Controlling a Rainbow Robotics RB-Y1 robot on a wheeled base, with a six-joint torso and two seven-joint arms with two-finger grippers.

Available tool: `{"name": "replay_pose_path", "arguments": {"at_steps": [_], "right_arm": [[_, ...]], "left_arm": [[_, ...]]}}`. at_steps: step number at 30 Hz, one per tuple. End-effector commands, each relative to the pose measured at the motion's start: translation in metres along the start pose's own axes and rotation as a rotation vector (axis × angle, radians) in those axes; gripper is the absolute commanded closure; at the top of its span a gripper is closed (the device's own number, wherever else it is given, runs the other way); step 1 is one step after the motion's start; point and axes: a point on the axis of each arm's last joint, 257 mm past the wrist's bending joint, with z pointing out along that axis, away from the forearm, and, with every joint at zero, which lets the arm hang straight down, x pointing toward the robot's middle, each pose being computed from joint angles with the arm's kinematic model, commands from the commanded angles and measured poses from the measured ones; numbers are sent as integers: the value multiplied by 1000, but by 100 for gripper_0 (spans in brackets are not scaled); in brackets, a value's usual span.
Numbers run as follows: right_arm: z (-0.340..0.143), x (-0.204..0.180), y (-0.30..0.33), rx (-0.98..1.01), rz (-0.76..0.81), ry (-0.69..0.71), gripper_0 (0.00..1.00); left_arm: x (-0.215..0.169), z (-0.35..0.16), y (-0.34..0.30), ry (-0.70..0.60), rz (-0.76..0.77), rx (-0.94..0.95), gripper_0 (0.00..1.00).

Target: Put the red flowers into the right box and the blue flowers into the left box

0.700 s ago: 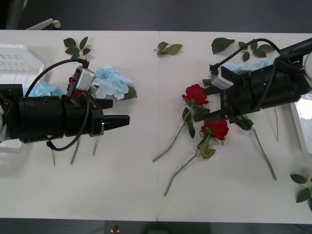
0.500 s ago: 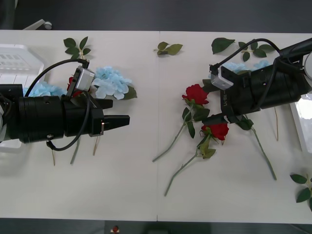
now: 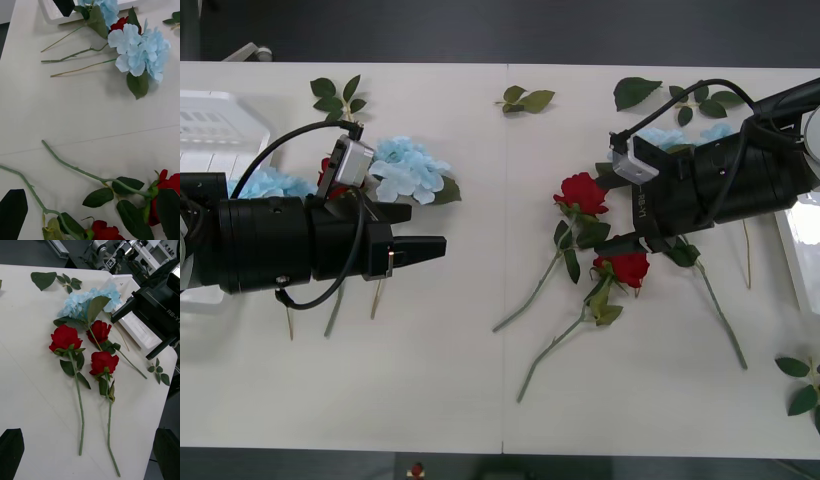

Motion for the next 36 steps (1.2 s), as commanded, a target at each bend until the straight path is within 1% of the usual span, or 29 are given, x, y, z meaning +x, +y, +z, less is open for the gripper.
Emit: {"name": "replay_pose_path", "arguments": {"at_steps": [1, 31, 32, 36], "right_arm": [[-4, -18, -8, 18, -36, -25, 0], [-4, -18, -8, 18, -36, -25, 0], [-4, -18, -8, 18, -36, -25, 0], [-4, -18, -8, 18, -36, -25, 0]], "left_arm": [[-14, 1, -5, -9, 60, 9, 0], [-14, 1, -5, -9, 60, 9, 0], [22, 7, -1, 23, -26, 10, 0], [8, 7, 0, -10, -45, 18, 0]]}}
